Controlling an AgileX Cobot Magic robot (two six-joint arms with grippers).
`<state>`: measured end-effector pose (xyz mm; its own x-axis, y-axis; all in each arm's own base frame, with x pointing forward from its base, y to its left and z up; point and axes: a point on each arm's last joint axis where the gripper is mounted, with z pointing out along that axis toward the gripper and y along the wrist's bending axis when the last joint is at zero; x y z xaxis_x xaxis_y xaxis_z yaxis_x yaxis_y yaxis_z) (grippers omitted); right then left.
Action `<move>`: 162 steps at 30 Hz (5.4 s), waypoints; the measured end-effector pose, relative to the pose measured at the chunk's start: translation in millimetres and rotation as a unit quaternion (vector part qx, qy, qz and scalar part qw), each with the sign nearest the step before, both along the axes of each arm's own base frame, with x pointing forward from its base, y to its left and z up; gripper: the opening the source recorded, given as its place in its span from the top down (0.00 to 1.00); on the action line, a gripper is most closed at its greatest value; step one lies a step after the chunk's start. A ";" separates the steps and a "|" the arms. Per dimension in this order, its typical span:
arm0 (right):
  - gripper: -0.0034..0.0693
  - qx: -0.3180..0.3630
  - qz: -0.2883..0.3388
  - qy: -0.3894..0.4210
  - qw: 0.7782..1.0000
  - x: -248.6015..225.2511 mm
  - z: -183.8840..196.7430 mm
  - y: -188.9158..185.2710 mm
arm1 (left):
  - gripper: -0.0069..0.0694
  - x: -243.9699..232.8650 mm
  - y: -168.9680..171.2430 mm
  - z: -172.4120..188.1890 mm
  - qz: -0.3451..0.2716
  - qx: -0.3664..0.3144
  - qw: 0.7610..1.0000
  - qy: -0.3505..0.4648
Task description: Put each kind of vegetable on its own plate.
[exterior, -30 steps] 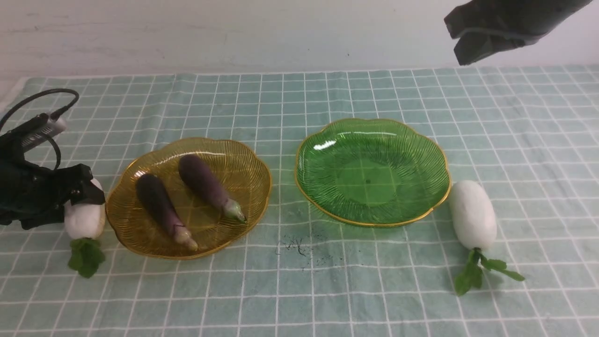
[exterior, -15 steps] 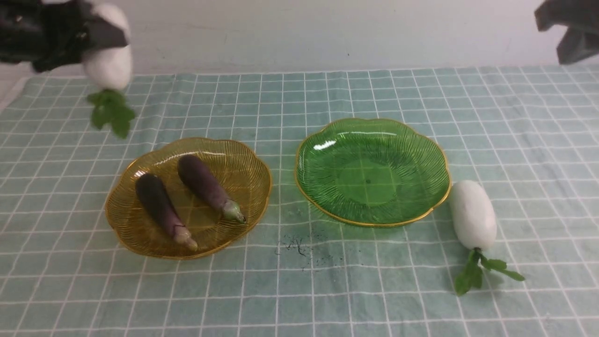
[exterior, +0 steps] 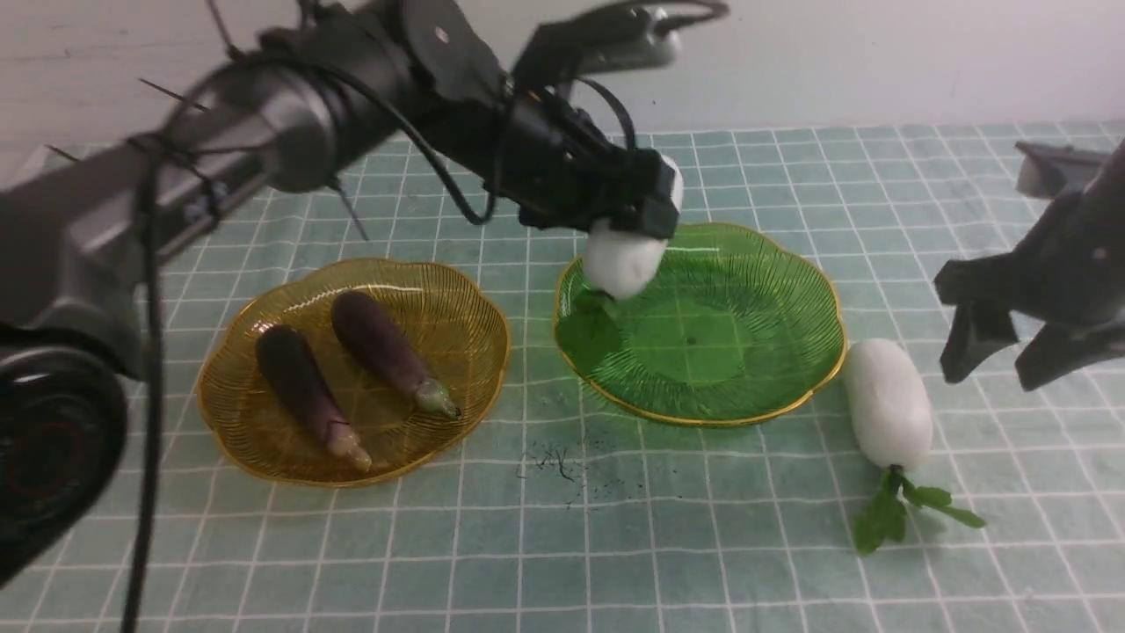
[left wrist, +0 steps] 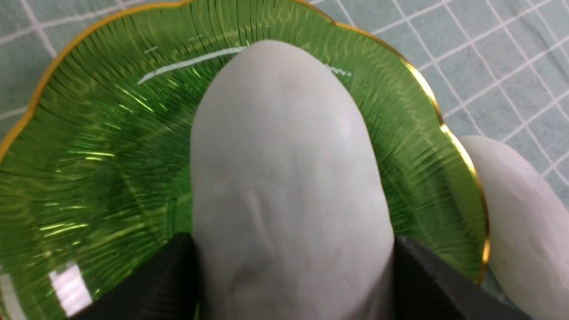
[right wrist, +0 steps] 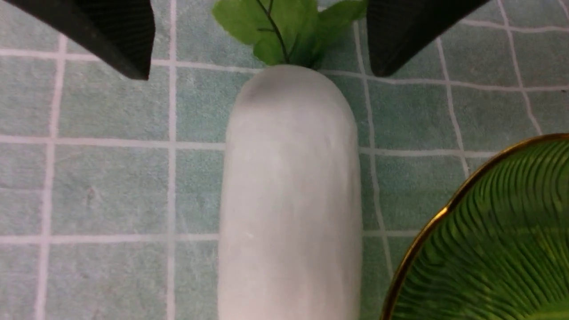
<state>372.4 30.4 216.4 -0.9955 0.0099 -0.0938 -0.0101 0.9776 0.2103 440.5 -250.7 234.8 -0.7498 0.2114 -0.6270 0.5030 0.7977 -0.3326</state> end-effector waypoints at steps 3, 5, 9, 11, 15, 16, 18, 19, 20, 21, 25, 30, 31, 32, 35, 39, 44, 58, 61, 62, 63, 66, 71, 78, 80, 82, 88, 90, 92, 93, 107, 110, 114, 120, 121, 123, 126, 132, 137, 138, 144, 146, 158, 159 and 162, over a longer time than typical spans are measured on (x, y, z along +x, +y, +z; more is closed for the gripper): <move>0.12 0.001 0.010 -0.005 1.000 7.1 -14.6 8.1 | 0.27 4.4 -1.4 -13.5 0.007 0.003 1.000 0.005; 0.12 0.000 0.013 -0.006 1.000 11.9 -26.2 12.2 | 0.26 7.3 0.6 -17.7 0.011 0.003 1.000 0.006; 0.16 -0.003 0.019 -0.002 1.000 17.7 -44.5 17.3 | 0.17 12.1 7.8 -19.3 0.028 -0.002 1.000 0.012; 0.27 -0.008 0.021 -0.005 1.000 18.5 -45.7 16.9 | 0.14 14.3 11.5 -18.9 0.038 -0.006 0.999 0.015; 0.32 -0.029 0.030 -0.010 0.999 16.7 -39.5 13.2 | 0.13 16.4 15.7 -16.7 0.042 -0.008 0.999 0.020; 0.31 -0.036 0.032 -0.011 0.999 14.7 -33.9 11.4 | 0.14 16.9 17.3 -14.7 0.040 -0.008 0.999 0.023; 0.32 -0.042 0.024 -0.021 0.999 11.0 -19.5 6.7 | 0.18 16.3 19.7 -9.4 0.032 -0.005 0.999 0.033; 0.32 -0.043 0.017 -0.031 0.998 8.9 -10.3 3.5 | 0.20 16.2 21.6 -6.3 0.029 -0.004 0.999 0.039; 0.32 -0.042 0.009 -0.043 0.998 6.7 0.1 1.1 | 0.26 15.5 23.9 0.2 0.025 -0.003 0.999 0.042; 0.32 -0.039 0.004 -0.060 0.997 4.4 11.3 -0.2 | 0.31 15.3 26.8 5.3 0.022 -0.002 0.999 0.046; 0.32 0.006 -0.013 -0.140 0.990 -2.7 52.5 6.1 | 0.70 8.5 47.3 50.4 0.012 0.017 0.999 0.037; 0.32 0.084 -0.008 -0.203 0.975 9.3 69.4 30.4 | 0.90 -13.9 74.5 109.8 0.013 0.057 0.998 -0.005; 0.32 0.094 -0.007 -0.204 0.974 15.1 66.7 34.5 | 0.91 -19.4 77.8 120.1 0.013 0.062 0.998 -0.013; 0.32 0.103 -0.006 -0.204 0.973 20.7 64.6 38.8 | 0.91 -25.3 81.3 129.0 0.012 0.069 0.997 -0.018; 0.32 0.116 0.000 -0.199 0.973 43.4 52.3 50.3 | 0.92 -49.3 93.2 157.2 0.010 0.096 0.995 -0.023; 0.32 0.121 0.016 -0.173 0.977 70.2 29.6 63.2 | 0.92 -80.3 105.1 182.4 0.008 0.102 0.994 -0.034; 0.28 0.125 0.027 -0.141 0.982 80.4 18.3 68.7 | 0.92 -125.5 121.1 193.2 0.008 0.107 0.994 -0.029; 0.25 0.115 0.052 -0.172 0.977 75.2 87.2 59.3 | 0.92 -251.4 165.9 189.5 0.039 0.070 0.991 -0.105; 0.44 0.111 0.060 -0.217 0.968 54.1 131.2 55.8 | 0.92 -271.0 173.1 185.8 0.048 0.061 0.990 -0.116; 0.53 0.107 0.062 -0.237 0.964 44.6 148.4 54.0 | 0.92 -279.1 176.3 184.7 0.054 0.056 0.989 -0.124; 0.59 0.104 0.065 -0.258 0.958 33.5 166.7 52.1 | 0.92 -285.7 179.2 183.7 0.060 0.053 0.988 -0.130; 0.84 0.081 0.070 -0.331 0.938 -12.8 225.2 42.2 | 0.92 -302.6 188.8 181.2 0.083 0.049 0.983 -0.156; 0.96 0.047 0.071 -0.417 0.905 -102.9 287.2 25.7 | 0.92 -322.2 201.6 171.2 0.124 0.040 0.974 -0.186; 0.97 0.018 0.046 -0.532 0.845 -230.2 296.2 3.4 | 0.92 -327.0 206.4 149.2 0.151 0.022 0.965 -0.213; 0.97 0.011 0.031 -0.576 0.817 -254.4 286.7 -2.3 | 0.92 -325.7 206.0 145.8 0.154 0.019 0.965 -0.211; 0.97 0.010 0.015 -0.631 0.776 -276.8 267.4 -8.2 | 0.92 -324.6 205.9 143.0 0.157 0.018 0.965 -0.210; 0.97 0.003 -0.036 -0.759 0.650 -334.3 202.2 -22.0 | 0.92 -323.3 205.6 138.4 0.159 0.018 0.966 -0.205; 0.97 0.009 -0.044 -0.762 0.646 -340.2 161.7 -23.3 | 0.92 -322.8 205.4 139.5 0.160 0.015 0.964 -0.211; 0.97 0.013 -0.047 -0.756 0.652 -339.7 142.6 -23.3 | 0.92 -322.8 205.4 139.5 0.160 0.015 0.964 -0.211; 0.97 0.013 -0.047 -0.758 0.651 -340.8 142.8 -23.4 | 0.92 -322.8 205.4 139.5 0.160 0.015 0.964 -0.211; 0.97 0.033 -0.076 -0.823 0.562 -367.5 128.9 -29.3 | 0.92 -347.6 217.7 126.8 0.165 0.027 0.954 -0.250; 0.97 0.032 -0.073 -0.818 0.569 -366.8 127.4 -28.9 | 0.92 -361.7 222.5 116.6 0.169 0.013 0.948 -0.270; 0.97 0.032 -0.073 -0.817 0.571 -366.5 126.9 -28.8 | 0.92 -373.8 226.2 109.5 0.171 0.000 0.944 -0.283; 0.97 0.032 -0.072 -0.816 0.573 -366.2 126.4 -28.7 | 0.92 -380.2 227.8 109.1 0.171 -0.004 0.944 -0.282; 0.97 0.032 -0.072 -0.816 0.573 -366.2 126.4 -28.7 | 0.92 -380.2 227.8 109.1 0.171 -0.004 0.944 -0.282; 0.97 0.032 -0.072 -0.816 0.573 -366.2 126.4 -28.7 | 0.92 -380.5 227.9 108.4 0.170 -0.002 0.945 -0.279; 0.97 0.032 -0.072 -0.816 0.573 -366.2 126.4 -28.7 | 0.92 -380.5 227.9 108.4 0.170 -0.002 0.945 -0.279; 0.97 0.032 -0.072 -0.816 0.573 -366.2 126.3 -28.7 | 0.92 -380.6 228.6 101.7 0.168 0.002 0.941 -0.294; 0.97 0.032 -0.072 -0.816 0.573 -366.2 126.3 -28.7 | 0.92 -388.7 236.0 71.3 0.197 0.006 0.914 -0.354; 0.97 0.032 -0.072 -0.816 0.573 -366.2 126.3 -28.7 | 0.92 -388.9 237.4 61.1 0.208 0.011 0.911 -0.356; 0.97 0.032 -0.072 -0.815 0.574 -366.2 126.2 -28.6 | 0.92 -392.3 245.0 -14.6 0.271 0.044 0.886 -0.373; 0.97 0.032 -0.072 -0.816 0.573 -366.2 126.3 -28.7 | 0.92 -389.4 245.5 -33.2 0.274 0.054 0.892 -0.356; 0.97 0.032 -0.072 -0.815 0.573 -366.2 126.2 -28.7 | 0.92 -388.2 244.1 -63.8 0.247 0.079 0.915 -0.309; 0.97 0.032 -0.072 -0.815 0.573 -366.2 126.2 -28.7 | 0.92 -388.2 244.1 -63.9 0.247 0.080 0.915 -0.308; 0.97 0.032 -0.072 -0.815 0.573 -366.2 126.2 -28.7 | 0.92 -388.2 244.1 -63.9 0.247 0.080 0.915 -0.308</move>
